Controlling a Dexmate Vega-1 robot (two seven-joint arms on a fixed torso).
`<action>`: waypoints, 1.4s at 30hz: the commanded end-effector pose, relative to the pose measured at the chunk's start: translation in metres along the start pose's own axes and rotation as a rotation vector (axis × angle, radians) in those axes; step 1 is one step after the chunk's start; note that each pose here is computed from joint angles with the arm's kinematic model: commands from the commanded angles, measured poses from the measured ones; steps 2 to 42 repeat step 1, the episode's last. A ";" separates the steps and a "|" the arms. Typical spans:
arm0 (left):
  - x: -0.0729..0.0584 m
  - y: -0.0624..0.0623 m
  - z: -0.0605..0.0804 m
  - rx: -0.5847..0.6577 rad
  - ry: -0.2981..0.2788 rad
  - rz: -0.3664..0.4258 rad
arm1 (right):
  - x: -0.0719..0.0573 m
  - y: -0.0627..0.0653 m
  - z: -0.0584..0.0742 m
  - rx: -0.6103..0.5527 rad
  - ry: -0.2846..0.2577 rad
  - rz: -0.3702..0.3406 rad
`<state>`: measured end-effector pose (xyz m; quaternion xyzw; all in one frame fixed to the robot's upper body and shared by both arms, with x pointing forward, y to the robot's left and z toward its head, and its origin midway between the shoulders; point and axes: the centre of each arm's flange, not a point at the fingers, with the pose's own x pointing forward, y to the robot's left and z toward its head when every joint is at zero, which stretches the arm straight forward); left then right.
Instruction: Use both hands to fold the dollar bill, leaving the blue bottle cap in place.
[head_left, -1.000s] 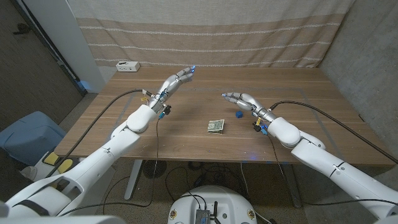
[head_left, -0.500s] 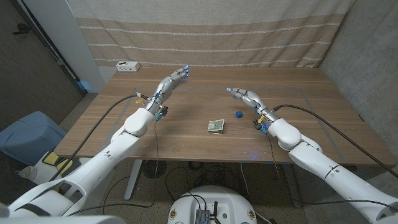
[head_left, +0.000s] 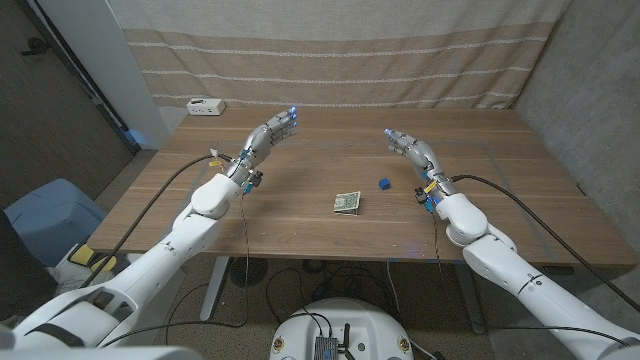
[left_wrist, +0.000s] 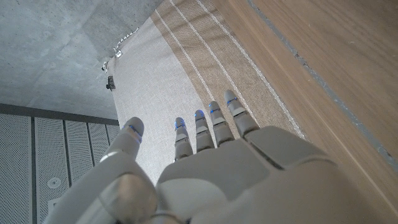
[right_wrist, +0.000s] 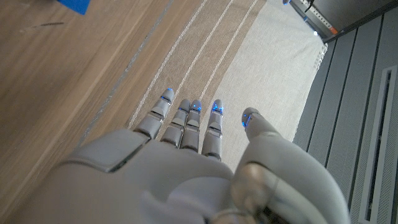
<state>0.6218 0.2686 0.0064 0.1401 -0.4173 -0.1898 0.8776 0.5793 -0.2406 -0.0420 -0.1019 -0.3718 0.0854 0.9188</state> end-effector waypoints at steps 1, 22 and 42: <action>-0.013 0.023 -0.025 -0.109 0.077 0.009 | -0.013 0.007 0.013 0.077 -0.062 -0.137; -0.013 0.023 -0.025 -0.109 0.077 0.009 | -0.013 0.007 0.013 0.077 -0.062 -0.137; -0.013 0.023 -0.025 -0.109 0.077 0.009 | -0.013 0.007 0.013 0.077 -0.062 -0.137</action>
